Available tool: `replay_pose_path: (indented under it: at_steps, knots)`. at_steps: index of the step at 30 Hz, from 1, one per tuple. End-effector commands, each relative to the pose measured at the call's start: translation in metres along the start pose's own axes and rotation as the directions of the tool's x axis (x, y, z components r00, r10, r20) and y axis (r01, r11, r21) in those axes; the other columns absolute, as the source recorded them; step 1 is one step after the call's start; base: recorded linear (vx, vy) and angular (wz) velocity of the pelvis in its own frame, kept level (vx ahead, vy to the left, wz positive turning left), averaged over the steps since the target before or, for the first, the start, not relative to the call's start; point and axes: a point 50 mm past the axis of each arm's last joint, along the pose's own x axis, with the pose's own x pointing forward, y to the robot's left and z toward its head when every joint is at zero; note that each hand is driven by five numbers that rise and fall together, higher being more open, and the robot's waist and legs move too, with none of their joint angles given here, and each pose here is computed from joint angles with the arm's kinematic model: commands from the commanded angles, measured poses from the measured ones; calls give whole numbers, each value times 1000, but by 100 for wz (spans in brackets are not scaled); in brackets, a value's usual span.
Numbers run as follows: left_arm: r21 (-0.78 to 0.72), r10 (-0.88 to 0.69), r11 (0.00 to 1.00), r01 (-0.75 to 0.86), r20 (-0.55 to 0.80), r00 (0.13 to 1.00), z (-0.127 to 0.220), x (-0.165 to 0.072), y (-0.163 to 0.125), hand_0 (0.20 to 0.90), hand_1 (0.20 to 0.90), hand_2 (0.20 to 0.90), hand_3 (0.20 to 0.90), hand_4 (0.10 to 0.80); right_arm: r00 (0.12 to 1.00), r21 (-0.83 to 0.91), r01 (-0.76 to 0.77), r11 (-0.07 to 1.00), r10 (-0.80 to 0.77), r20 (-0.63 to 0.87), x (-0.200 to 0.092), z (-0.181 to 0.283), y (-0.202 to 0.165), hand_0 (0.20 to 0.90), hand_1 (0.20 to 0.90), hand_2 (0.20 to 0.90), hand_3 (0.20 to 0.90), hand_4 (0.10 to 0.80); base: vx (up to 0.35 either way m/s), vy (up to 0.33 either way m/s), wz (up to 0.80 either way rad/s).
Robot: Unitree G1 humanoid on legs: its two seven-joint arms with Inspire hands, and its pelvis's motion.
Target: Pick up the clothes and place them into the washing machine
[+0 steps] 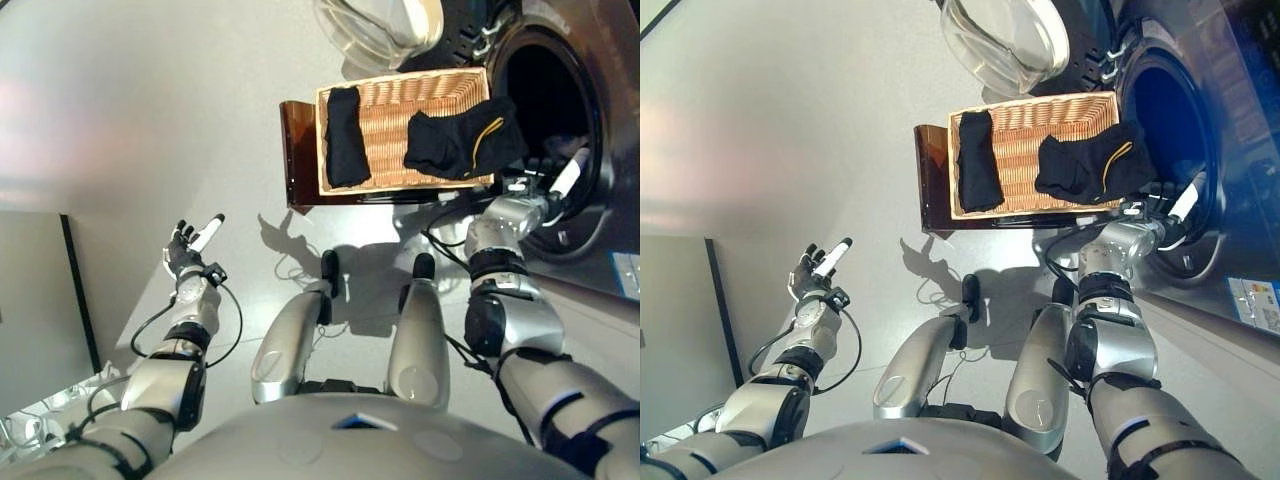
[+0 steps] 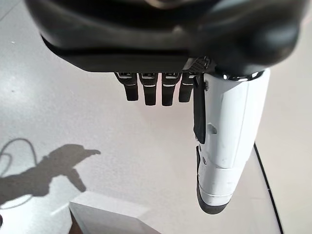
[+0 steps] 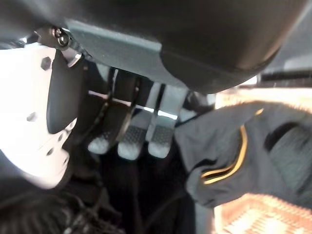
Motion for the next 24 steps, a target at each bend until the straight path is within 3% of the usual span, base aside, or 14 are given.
replay_pose_path:
  at_steps: [1,13,17,23,24]
  knots:
    - [11,54,998,-55,117,992,28,11,16,900,900,900,900,800,980,-151,-193,969,198,21,1,9,13,900,900,900,900,800,98,-55,-5]
    - [90,26,995,-30,44,999,2,3,28,900,900,900,900,800,958,-469,-175,866,40,-284,-33,-41,-104,900,900,900,900,800,82,-47,-4]
    - [238,-20,971,21,-7,1000,-16,-4,38,900,900,900,900,800,935,-667,-223,711,-39,-354,-41,-37,-146,900,900,900,900,800,105,-24,-3]
    - [314,-14,949,37,-75,997,-37,-13,57,900,900,900,900,800,921,-831,-283,480,-106,-375,-48,-27,-178,900,900,900,900,800,88,-30,-4]
    - [314,-14,949,37,-76,997,-37,-13,57,900,900,900,900,800,921,-831,-283,479,-106,-375,-48,-27,-178,900,900,900,900,800,53,-46,-9]
